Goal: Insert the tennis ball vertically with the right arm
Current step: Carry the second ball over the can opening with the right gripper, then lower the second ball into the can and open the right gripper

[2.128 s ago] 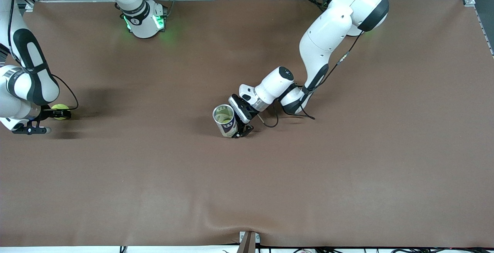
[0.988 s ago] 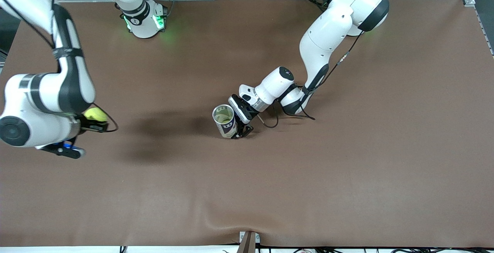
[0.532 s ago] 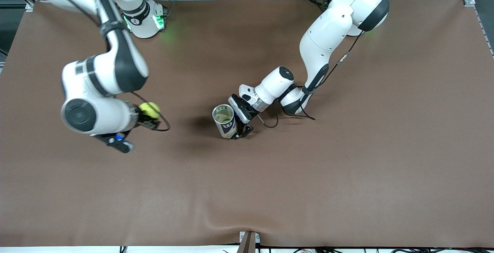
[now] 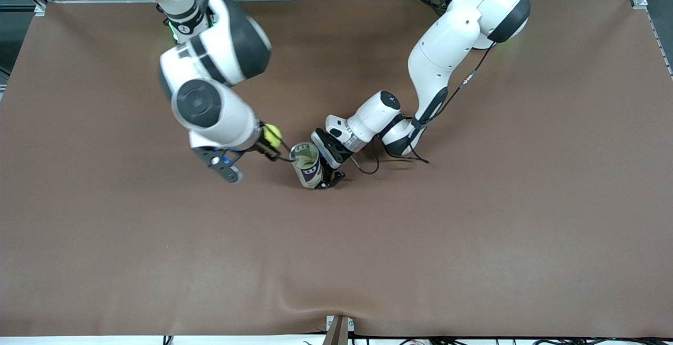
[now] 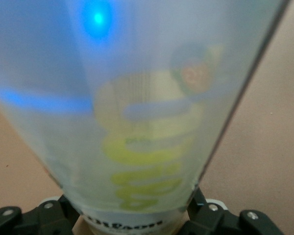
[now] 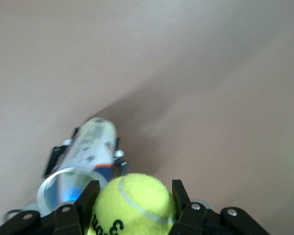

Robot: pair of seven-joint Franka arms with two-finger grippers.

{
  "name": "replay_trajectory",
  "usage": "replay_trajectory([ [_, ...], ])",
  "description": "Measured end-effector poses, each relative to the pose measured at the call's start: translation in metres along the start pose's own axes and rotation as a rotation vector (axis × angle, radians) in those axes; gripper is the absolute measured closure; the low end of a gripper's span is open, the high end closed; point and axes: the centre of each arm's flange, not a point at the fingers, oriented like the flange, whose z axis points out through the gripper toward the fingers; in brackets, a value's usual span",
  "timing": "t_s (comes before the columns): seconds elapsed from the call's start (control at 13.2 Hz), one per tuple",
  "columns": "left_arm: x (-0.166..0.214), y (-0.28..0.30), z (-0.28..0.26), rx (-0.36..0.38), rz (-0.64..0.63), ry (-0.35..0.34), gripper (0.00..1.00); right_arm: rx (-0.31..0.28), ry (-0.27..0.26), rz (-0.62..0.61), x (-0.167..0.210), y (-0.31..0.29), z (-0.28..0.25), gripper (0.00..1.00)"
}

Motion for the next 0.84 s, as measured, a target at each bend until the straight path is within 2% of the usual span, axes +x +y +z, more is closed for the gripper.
replay_trajectory([
  [0.15,0.0,0.0,0.0,0.0,0.0,0.0,0.14,0.028,0.016,0.021,-0.031,-0.02,0.017,0.34],
  [0.3,-0.001,0.0,0.0,0.0,0.0,-0.001,0.14,0.032,0.022,0.043,-0.046,-0.033,0.04,0.34],
  [0.46,-0.001,0.0,0.0,-0.001,0.0,-0.003,0.14,0.036,0.026,0.055,-0.045,-0.041,0.055,0.34],
  [0.84,-0.001,0.001,0.0,-0.001,0.001,-0.003,0.14,0.043,0.035,0.071,-0.036,-0.04,0.055,0.34],
])
